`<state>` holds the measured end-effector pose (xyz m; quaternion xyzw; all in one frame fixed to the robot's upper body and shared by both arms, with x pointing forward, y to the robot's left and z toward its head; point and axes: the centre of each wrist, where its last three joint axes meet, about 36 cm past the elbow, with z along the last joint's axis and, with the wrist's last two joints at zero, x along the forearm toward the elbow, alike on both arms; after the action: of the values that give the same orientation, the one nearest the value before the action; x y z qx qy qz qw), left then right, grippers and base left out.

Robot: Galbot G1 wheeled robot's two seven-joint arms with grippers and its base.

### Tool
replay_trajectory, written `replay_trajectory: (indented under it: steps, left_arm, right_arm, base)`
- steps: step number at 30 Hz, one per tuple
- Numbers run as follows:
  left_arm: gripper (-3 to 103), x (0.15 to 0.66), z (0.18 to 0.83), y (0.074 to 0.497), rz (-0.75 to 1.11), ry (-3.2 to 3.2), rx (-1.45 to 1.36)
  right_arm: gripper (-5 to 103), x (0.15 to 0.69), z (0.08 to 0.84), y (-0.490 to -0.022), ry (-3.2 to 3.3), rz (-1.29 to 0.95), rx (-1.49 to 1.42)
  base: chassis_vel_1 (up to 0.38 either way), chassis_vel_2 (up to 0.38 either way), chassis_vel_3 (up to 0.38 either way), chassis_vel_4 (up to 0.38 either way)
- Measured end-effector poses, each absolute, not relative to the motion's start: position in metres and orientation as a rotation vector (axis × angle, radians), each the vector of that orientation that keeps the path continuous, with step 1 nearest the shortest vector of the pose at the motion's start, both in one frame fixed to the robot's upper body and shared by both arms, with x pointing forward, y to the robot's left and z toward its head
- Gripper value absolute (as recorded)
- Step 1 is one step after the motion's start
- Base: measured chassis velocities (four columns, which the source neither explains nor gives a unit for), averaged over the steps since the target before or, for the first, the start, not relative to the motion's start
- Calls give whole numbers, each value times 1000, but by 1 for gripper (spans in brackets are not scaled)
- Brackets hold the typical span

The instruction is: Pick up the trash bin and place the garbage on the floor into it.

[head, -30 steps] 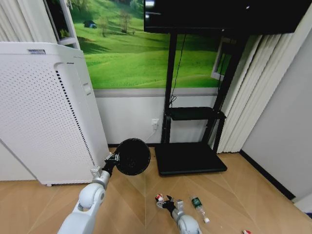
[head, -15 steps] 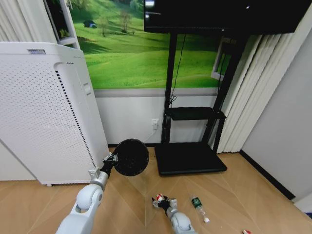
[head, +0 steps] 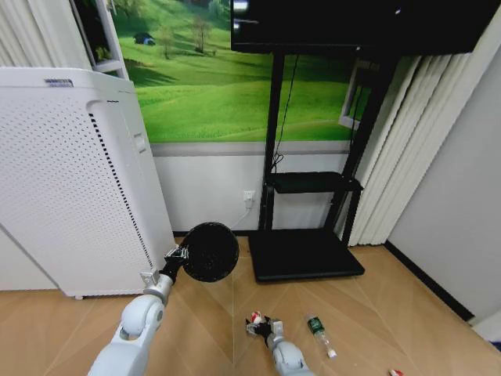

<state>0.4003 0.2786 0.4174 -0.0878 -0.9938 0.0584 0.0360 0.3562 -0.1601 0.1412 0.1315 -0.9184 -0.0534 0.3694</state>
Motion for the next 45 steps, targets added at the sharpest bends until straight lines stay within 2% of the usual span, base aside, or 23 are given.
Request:
replay_trajectory:
  steps: [1,4,5,6,7,10,14,15,17,18,21,26,37,45]
  left_arm:
    - [7,400,417,279,179,-3053,-269]
    - [7,401,417,280,178,-3053,-267]
    - [7,401,417,281,178,-3054,-266]
    - [7,401,417,281,178,-3054,-266]
    - [7,401,417,281,178,-3054,-267]
    - [7,401,417,281,179,-3054,-267]
    - [7,401,416,280,186,-3053,-265]
    - [7,401,416,280,186,-3053,-265]
    - [7,400,415,279,190,-3051,-263]
    - [7,400,415,279,190,-3051,-263]
    - [7,400,414,279,189,-3049,-262]
    - [7,401,412,280,183,-3045,-257]
    - [7,406,401,278,156,-3016,-271]
    - [7,411,394,272,131,-3000,-264]
  right_arm:
    - [94,356,141,-160,-2357,-137,337]
    - [89,356,141,-161,-2357,-137,336]
    - [79,355,141,-161,-2357,-136,336]
    - [79,354,141,-161,-2357,-136,336]
    - [72,354,140,-161,-2357,-136,336]
    - [66,353,140,-161,-2358,-135,336]
    - [44,350,141,-162,-2360,-131,337]
    - [44,350,141,-162,-2360,-131,337]
    - [34,348,141,-162,-2361,-129,338]
    - [34,348,141,-162,-2361,-129,338]
    - [24,345,144,-164,-2374,-128,339]
    - [23,342,160,-177,-2422,-155,310]
    - [23,357,260,-275,-2659,-336,70]
    - [23,373,325,-291,-2768,-409,94]
  base:
    - [0,0,0,0]
    - [0,0,0,0]
    - [0,0,0,0]
    - [0,0,0,0]
    - [0,0,0,0]
    - [0,0,0,0]
    - [0,0,0,0]
    - [0,0,0,0]
    - [0,0,0,0]
    - [0,0,0,0]
    - [0,0,0,0]
    - [0,0,0,0]
    - [0,0,0,0]
    - [0,0,0,0]
